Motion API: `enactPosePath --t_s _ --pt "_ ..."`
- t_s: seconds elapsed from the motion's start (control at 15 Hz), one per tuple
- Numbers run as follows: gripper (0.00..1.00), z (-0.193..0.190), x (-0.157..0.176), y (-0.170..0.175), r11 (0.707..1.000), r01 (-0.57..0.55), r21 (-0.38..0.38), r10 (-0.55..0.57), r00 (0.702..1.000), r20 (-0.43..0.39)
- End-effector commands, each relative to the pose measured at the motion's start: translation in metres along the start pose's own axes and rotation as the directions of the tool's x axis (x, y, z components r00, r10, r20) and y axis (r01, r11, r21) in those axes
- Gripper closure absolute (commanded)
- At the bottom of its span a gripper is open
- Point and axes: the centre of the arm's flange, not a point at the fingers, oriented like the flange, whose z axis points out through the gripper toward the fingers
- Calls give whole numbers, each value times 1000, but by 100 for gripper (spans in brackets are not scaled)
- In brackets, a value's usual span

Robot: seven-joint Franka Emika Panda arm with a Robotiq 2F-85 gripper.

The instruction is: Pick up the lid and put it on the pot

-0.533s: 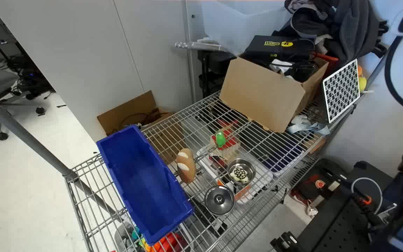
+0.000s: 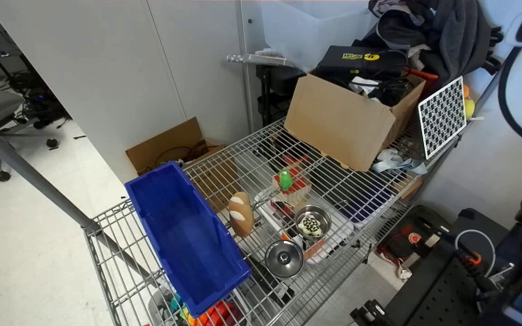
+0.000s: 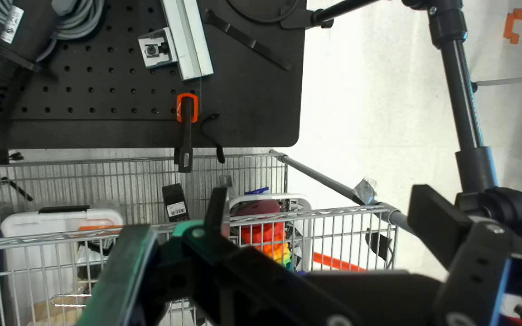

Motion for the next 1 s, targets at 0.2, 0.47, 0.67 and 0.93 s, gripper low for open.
enactPosePath --t_s 0.2,0.47,0.67,0.93 --pt "0 22 62 16 995 -104 13 104 993 -46" --pt "0 56 120 22 992 -128 5 127 979 -160" --pt "0 98 161 21 992 -127 6 125 967 -221" --pt "0 159 209 18 993 -117 -22 107 962 -253"
